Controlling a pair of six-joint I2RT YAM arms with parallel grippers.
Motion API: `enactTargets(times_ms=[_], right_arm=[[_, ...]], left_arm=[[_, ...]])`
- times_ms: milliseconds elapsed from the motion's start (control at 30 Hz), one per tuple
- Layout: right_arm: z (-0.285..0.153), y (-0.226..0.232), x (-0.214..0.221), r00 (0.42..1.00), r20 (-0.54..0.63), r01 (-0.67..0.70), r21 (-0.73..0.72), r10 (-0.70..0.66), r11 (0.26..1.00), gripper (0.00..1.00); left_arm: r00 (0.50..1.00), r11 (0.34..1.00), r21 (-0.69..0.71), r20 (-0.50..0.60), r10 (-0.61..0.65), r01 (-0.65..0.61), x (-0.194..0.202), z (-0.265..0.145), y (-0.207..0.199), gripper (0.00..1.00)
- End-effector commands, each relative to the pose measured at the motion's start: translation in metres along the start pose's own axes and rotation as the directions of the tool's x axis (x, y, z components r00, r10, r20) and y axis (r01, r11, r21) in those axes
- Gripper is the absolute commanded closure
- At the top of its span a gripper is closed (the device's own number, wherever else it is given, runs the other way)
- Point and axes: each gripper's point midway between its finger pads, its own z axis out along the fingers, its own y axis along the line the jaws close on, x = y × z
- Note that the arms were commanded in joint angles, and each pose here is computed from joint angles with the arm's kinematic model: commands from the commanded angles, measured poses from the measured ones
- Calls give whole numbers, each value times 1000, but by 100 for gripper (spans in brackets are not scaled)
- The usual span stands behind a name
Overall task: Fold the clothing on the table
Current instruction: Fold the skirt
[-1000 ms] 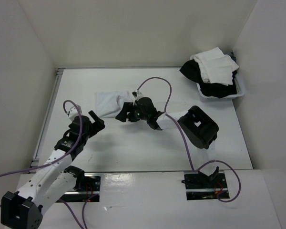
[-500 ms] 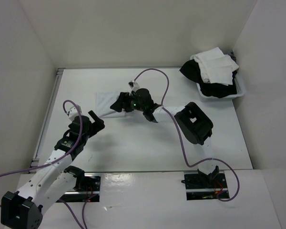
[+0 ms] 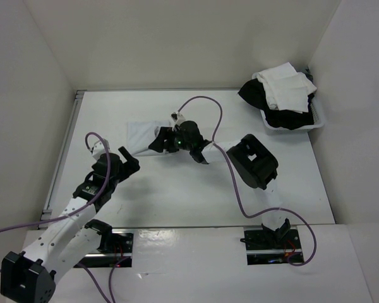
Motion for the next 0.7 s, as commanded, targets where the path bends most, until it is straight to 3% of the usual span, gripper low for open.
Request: enactTargets(times_ms=[0,667], right_arm=[[-1,8,-14,998,52,37,-36,-35,999,17],[33,10,-24,997,69,31,-99,-24,995,17]], left_arm=[[1000,1000,12,12,21,-21,1,2,-3,0],[1000,1000,6,17,25,-26,2,1,-7,0]])
